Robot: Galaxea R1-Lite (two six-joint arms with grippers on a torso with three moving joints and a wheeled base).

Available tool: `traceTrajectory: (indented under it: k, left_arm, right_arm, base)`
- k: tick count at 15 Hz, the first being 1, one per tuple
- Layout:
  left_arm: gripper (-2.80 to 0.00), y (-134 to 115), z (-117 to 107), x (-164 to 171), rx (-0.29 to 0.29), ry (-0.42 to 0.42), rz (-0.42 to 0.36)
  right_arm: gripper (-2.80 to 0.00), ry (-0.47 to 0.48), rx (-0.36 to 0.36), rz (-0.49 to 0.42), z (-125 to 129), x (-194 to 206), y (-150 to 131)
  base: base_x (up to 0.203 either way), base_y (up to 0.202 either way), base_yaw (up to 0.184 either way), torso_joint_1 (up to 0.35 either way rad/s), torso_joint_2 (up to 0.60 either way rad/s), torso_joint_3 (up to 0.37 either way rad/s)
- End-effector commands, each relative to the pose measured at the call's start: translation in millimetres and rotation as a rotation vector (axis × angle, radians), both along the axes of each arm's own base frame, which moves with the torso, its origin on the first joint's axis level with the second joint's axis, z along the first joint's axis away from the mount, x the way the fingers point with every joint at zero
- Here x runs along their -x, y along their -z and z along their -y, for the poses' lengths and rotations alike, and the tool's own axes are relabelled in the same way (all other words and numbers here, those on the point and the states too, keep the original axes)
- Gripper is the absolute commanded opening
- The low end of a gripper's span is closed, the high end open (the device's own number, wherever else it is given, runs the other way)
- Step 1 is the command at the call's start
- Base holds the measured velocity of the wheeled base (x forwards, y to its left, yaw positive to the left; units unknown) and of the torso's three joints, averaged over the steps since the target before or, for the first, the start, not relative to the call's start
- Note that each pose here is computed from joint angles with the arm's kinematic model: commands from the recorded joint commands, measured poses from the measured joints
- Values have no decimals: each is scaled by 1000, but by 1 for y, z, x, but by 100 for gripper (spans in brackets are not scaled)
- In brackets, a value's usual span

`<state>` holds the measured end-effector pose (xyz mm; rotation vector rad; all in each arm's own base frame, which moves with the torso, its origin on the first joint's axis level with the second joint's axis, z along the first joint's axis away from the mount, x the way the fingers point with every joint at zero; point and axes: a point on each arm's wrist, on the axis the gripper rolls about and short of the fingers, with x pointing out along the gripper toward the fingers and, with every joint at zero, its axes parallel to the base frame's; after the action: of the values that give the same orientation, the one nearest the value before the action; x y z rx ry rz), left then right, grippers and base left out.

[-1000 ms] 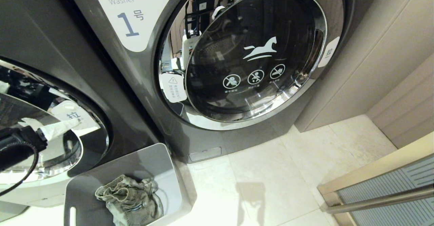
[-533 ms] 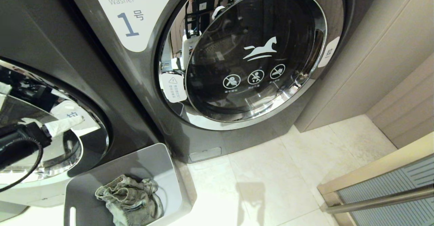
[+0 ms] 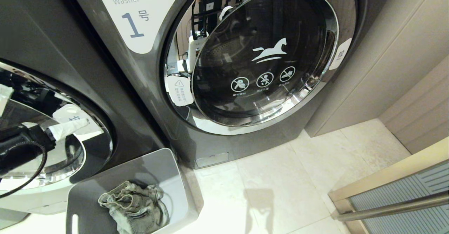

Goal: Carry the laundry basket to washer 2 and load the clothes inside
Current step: Open the lid of the washing machine

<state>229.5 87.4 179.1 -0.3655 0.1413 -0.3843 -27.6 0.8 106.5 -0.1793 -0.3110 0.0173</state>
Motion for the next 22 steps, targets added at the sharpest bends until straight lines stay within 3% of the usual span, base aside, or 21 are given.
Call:
traceTrajectory:
  k: [1, 12, 22]
  left_arm:
    - [0, -2, 4, 7, -2, 11, 13]
    - [0, -6, 12, 33, -12, -9, 38]
    - [0, -23, 29, 116, -8, -193, 76]
  right_arm:
    - [-280, -1, 2, -38, 0, -4, 11]
    - [-280, -1, 2, -38, 0, -4, 11]
    - [-280, -1, 2, -38, 0, -4, 11]
  base:
    - [0, 0, 0, 0, 0, 0]
    - [0, 0, 0, 0, 0, 0]
    - [0, 0, 0, 0, 0, 0]
